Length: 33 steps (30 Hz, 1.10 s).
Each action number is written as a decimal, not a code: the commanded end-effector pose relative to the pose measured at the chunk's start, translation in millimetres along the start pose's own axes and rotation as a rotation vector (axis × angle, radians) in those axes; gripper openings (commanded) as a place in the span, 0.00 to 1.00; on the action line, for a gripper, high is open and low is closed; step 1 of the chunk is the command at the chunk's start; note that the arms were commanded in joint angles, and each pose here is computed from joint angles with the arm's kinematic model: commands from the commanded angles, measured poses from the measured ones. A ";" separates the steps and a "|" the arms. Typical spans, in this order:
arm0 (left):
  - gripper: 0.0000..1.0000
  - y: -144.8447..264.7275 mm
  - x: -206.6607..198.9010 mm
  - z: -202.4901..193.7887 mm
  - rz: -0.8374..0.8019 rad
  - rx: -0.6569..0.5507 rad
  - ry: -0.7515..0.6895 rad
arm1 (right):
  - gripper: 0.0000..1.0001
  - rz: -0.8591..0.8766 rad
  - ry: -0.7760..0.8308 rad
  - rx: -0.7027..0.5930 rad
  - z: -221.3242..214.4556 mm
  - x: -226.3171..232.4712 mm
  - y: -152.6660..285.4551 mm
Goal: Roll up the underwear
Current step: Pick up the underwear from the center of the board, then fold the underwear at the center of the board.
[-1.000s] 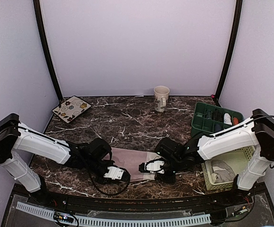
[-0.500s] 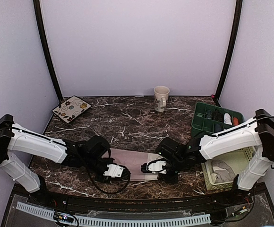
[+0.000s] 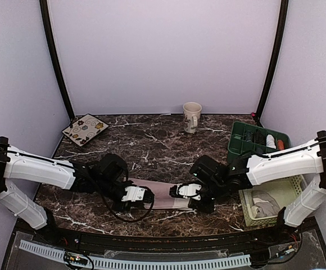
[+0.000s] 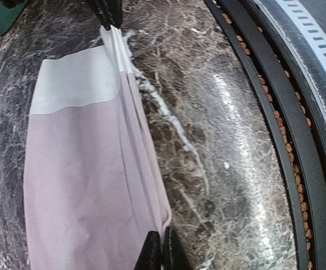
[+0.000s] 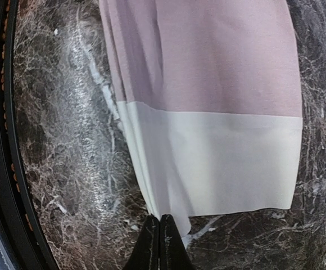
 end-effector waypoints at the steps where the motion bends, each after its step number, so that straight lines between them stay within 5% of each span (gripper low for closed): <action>1: 0.00 11.1 20.4 7.7 0.021 -0.022 0.060 | 0.00 -0.049 -0.036 0.018 0.4 -17.7 9.2; 33: 0.00 -19.2 120.3 16.8 0.168 0.027 0.042 | 0.00 -0.149 -0.167 0.086 -10.0 -95.0 -18.3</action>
Point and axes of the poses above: each gripper's point midway between its finger pads, its own y axis back along the fingers, its own x axis along the line the jaws close on, z = x × y, the point moved 7 cm from there along y, back along the fingers, and after that the axes turned 13 degrees about y, right-handed, at the moved point
